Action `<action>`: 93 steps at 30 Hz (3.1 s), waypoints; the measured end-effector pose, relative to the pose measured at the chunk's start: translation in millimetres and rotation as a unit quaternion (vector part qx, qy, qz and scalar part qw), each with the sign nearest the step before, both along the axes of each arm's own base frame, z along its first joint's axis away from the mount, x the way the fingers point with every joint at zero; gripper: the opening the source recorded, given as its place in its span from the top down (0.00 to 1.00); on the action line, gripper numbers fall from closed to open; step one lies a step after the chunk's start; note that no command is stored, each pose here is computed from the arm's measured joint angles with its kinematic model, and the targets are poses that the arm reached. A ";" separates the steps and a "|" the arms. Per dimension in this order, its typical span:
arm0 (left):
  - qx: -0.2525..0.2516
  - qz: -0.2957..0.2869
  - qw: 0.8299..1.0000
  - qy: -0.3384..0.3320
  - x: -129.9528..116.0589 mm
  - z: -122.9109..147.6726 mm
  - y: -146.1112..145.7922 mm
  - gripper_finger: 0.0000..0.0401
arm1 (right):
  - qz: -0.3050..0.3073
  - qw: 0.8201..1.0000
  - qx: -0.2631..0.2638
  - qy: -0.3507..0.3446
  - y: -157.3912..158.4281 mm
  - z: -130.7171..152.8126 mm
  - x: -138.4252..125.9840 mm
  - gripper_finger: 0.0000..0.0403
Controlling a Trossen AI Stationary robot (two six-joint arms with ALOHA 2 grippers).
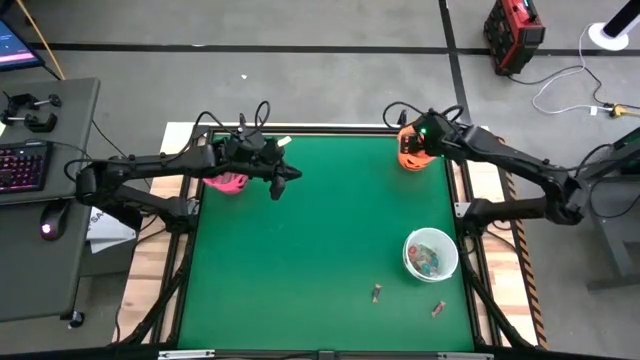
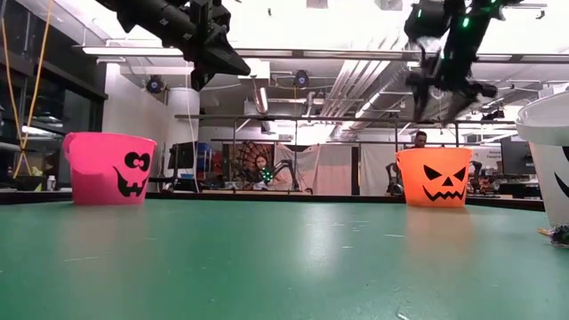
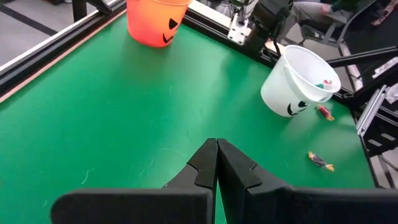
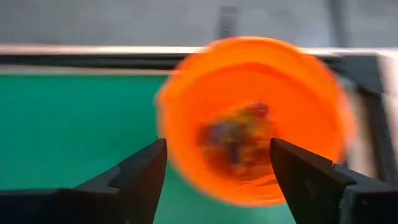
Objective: Sort candy by brand, put in halloween buckets
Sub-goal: Put the pink candy into the orange bucket
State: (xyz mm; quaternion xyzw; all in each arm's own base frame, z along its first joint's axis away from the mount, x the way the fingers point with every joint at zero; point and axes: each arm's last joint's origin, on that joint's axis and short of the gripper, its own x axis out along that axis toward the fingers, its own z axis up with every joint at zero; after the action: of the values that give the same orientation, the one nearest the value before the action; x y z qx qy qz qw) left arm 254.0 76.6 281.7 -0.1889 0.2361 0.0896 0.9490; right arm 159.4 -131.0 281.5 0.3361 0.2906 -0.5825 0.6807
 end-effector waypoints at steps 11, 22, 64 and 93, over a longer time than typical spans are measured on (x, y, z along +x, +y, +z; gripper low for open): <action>-0.002 0.000 1.000 0.005 2.4 -3.0 0.8 1.00 | 0.400 0.858 0.174 -0.270 111.3 40.6 42.3 0.36; -0.015 0.005 1.000 0.010 7.3 -8.6 2.2 1.00 | 0.467 0.696 0.500 -0.220 265.9 43.4 29.0 0.36; -0.028 0.010 1.000 0.010 7.2 -8.7 2.0 1.00 | 0.385 0.849 0.259 0.254 417.2 -54.1 26.1 0.36; -0.062 0.030 0.998 0.006 7.2 -8.7 2.0 1.00 | 0.063 0.935 0.275 0.216 410.6 -125.3 10.6 0.36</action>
State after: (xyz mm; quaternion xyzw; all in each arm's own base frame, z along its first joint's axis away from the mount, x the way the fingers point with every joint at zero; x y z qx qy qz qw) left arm 261.2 78.5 273.1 -0.2539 0.2414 0.1041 0.9308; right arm 170.0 279.6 156.2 0.3573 0.5998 -0.4947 0.5176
